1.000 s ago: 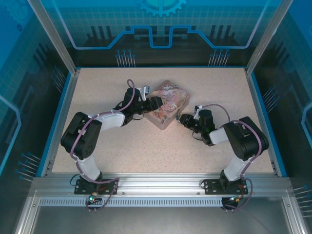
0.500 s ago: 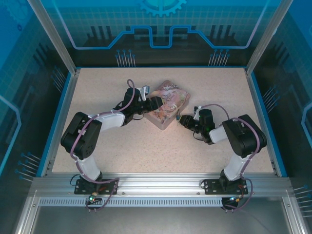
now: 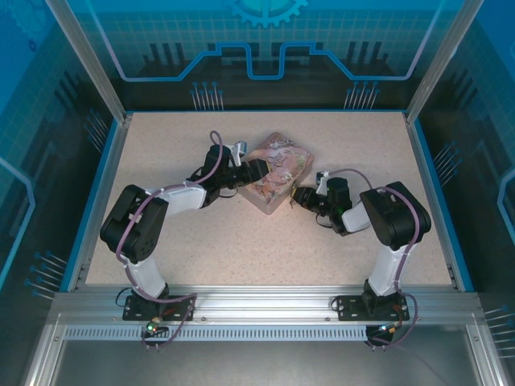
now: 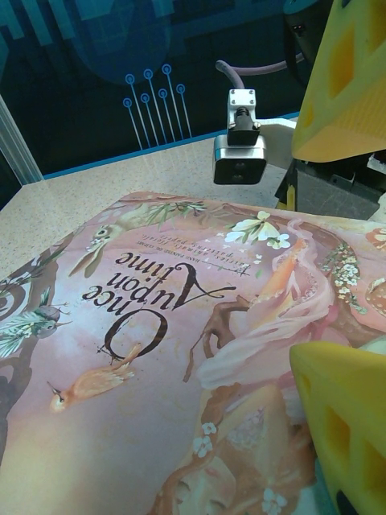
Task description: Unlock the padlock with the key
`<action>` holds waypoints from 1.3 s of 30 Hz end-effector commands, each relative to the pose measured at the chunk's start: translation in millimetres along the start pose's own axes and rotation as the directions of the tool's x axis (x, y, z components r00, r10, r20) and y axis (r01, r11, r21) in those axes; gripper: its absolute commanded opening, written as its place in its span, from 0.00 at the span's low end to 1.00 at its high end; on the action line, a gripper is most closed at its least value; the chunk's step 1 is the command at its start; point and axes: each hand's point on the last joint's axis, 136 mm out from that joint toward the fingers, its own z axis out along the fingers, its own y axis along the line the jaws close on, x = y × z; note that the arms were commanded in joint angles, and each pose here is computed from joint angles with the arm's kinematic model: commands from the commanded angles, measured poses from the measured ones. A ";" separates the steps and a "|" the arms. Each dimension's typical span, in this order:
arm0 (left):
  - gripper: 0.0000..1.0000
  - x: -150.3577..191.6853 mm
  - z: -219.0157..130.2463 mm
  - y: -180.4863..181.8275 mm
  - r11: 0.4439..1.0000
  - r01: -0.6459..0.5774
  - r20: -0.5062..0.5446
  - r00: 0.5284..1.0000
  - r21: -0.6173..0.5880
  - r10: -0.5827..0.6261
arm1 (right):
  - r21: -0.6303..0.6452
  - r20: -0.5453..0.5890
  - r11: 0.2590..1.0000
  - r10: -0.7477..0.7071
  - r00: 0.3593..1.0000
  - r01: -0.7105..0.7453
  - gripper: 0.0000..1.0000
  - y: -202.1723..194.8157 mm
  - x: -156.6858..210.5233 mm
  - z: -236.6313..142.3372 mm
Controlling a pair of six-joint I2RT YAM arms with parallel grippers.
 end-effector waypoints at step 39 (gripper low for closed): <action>0.62 49.1 -1.3 72.1 0.965 0.122 -0.113 0.982 -0.231 -0.152 | 0.068 -0.034 0.997 0.027 0.999 -0.025 0.07 -24.1 16.6 -18.0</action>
